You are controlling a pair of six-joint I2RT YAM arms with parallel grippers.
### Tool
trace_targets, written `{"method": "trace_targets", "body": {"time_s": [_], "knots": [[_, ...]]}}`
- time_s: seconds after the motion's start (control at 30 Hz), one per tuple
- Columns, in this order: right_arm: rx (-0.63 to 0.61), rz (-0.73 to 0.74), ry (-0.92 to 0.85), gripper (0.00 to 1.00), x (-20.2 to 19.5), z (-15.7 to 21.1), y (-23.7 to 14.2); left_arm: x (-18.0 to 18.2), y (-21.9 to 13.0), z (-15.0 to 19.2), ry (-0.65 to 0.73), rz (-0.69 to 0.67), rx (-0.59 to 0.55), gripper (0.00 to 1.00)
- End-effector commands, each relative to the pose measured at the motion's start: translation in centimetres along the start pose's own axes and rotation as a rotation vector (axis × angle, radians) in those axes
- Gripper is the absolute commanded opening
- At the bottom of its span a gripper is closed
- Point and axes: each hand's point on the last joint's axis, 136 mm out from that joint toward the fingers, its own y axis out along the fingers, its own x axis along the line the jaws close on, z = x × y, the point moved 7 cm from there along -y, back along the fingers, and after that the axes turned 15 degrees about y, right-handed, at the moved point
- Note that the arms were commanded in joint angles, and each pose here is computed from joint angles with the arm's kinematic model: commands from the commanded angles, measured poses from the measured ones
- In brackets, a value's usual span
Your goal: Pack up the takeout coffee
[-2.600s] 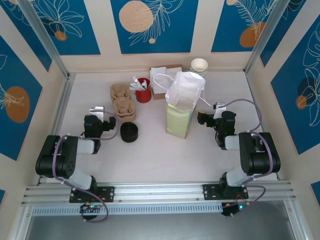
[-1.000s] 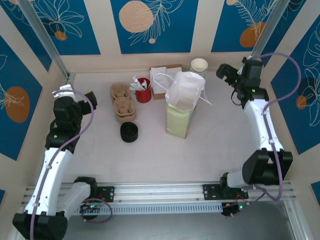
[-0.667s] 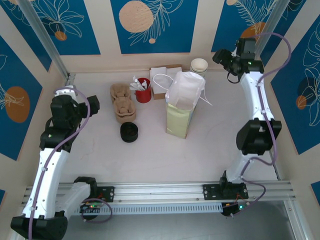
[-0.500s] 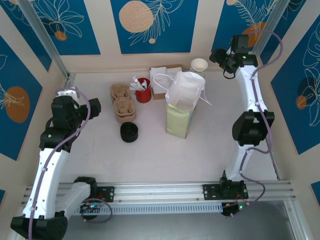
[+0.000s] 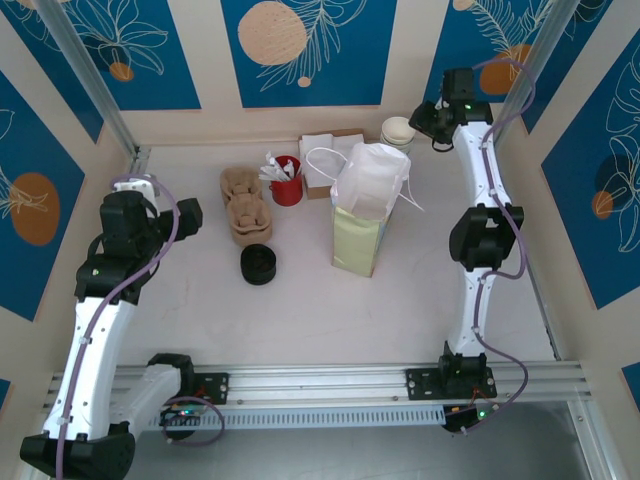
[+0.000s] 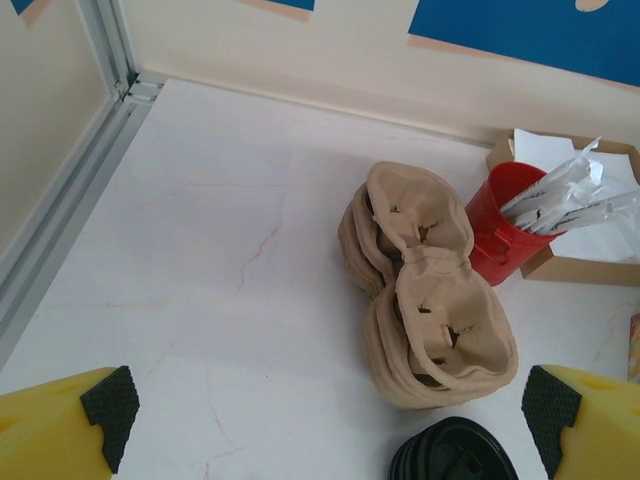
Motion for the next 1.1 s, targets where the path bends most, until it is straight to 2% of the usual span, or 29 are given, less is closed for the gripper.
{"method": "trace_targets", "body": {"time_s": [0.0,0.13,0.7,0.83,1.07], "knots": [[0.015,-0.026,-0.023,0.45,0.9,0.3,0.0,-0.2,-0.6,-0.5,0.005,0.010,-0.005,1.00],[0.028,-0.033,-0.030,0.40,1.2,0.6,0.6,-0.1,-0.6,-0.4,0.007,0.006,0.001,1.00],[0.027,-0.011,-0.060,0.38,1.3,0.9,1.9,0.0,-1.3,-0.4,0.007,-0.004,-0.003,1.00],[0.030,-0.007,-0.062,0.33,1.2,1.0,2.1,0.0,-1.2,-0.3,0.007,-0.005,0.003,1.00],[0.022,-0.013,-0.082,0.14,1.4,0.9,1.9,0.0,-1.3,-0.2,0.006,-0.004,0.005,1.00]]}}
